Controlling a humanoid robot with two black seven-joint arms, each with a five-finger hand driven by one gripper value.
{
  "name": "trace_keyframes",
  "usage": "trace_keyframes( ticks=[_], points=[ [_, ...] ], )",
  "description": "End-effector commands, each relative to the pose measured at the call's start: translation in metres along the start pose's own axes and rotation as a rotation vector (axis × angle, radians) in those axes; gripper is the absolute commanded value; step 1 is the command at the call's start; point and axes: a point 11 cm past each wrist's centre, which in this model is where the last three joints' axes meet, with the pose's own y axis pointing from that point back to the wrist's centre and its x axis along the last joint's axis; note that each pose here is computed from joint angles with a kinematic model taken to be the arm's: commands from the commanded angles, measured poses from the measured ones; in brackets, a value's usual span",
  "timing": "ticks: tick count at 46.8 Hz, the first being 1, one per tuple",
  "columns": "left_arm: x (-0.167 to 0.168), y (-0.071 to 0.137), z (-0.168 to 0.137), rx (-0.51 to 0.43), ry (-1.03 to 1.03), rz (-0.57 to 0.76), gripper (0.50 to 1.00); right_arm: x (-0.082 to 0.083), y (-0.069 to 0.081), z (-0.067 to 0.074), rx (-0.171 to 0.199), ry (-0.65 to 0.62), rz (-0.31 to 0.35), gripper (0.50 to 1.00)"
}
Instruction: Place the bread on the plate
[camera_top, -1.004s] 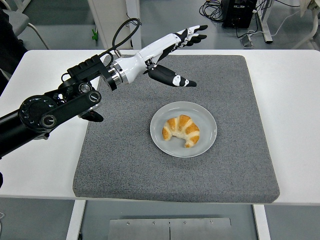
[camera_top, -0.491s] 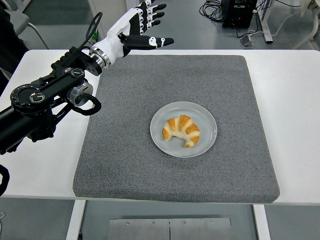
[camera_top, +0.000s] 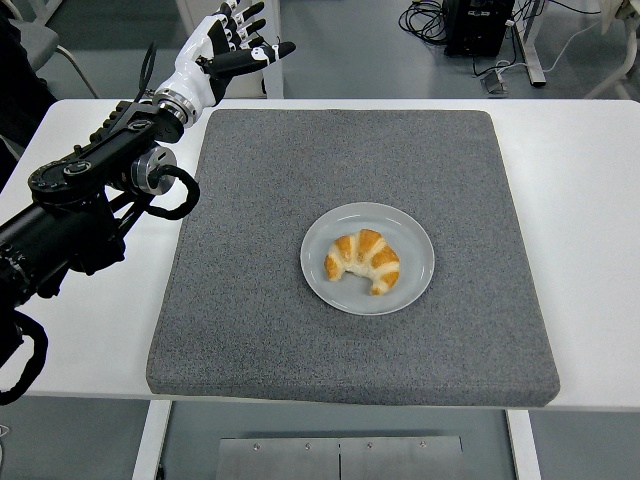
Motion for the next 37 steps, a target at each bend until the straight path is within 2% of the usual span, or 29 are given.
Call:
trace_keyframes(
  ticks=[1,8,18,37],
  points=[
    [0.003,-0.001,-0.005,0.007,0.051,0.031,0.957,0.0,0.0,0.0,0.0,0.0,0.001,1.0],
    [0.006,-0.002,-0.013,0.009,0.133,0.084,0.957,0.0,0.0,-0.001,0.001,0.0,0.0,1.0],
    [0.024,-0.004,-0.004,-0.04,0.271,0.174,0.957,0.0,0.0,0.0,0.0,0.0,0.001,1.0],
    [0.031,-0.001,-0.016,-0.03,0.329,0.223,0.957,0.0,0.0,0.0,0.0,0.0,0.001,1.0]
  ],
)
